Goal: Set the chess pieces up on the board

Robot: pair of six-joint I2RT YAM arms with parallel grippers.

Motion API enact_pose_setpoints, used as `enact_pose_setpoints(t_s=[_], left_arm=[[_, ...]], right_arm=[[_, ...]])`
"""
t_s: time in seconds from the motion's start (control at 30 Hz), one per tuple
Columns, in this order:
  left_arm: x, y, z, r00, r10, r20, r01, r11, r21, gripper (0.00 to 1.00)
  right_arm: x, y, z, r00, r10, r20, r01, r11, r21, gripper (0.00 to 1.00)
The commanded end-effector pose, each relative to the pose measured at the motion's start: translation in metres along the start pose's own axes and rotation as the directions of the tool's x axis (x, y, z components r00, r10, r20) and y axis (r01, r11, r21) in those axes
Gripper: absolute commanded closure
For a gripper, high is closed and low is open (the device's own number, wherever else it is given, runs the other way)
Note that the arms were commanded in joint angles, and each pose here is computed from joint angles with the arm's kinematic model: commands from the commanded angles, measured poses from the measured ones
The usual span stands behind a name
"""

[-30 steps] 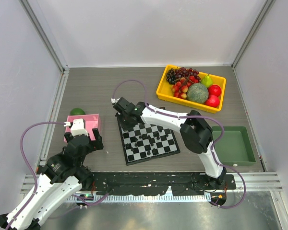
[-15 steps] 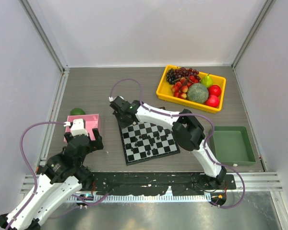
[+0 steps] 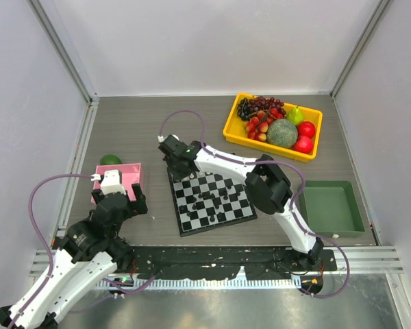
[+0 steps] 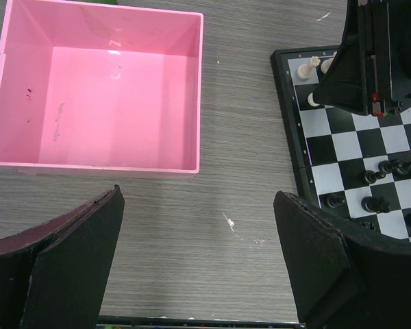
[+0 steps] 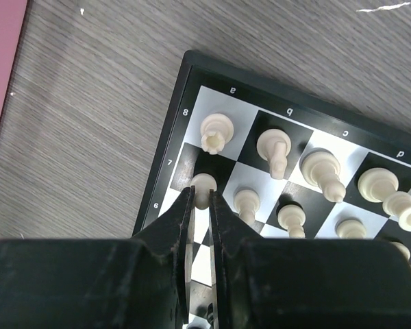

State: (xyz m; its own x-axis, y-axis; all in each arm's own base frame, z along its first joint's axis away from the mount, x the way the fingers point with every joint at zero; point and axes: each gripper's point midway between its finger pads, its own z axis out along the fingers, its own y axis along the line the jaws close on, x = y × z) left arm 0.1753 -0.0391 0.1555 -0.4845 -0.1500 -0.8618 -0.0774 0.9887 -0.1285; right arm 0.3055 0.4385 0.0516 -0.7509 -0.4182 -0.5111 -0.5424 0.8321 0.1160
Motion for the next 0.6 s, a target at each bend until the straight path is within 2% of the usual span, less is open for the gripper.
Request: enact_pose_setpoints(t_s=[0.0,0.57], left_arm=[[-0.01,-0.003,0.001,0.999,-0.017,0.038,0.017,1.0,0.009,0.01],[-0.009,-0.003,0.001,0.999,-0.016,0.037,0.015,1.0,0.007,0.01]], right_arm=[[-0.014,-0.001,0.001,1.0,0.002,0.031,-0.002,1.0,0.001,0.86],[-0.018,0.011,-0.007,0.999,-0.015,0.032,0.017,0.998,-0.063,0.75]])
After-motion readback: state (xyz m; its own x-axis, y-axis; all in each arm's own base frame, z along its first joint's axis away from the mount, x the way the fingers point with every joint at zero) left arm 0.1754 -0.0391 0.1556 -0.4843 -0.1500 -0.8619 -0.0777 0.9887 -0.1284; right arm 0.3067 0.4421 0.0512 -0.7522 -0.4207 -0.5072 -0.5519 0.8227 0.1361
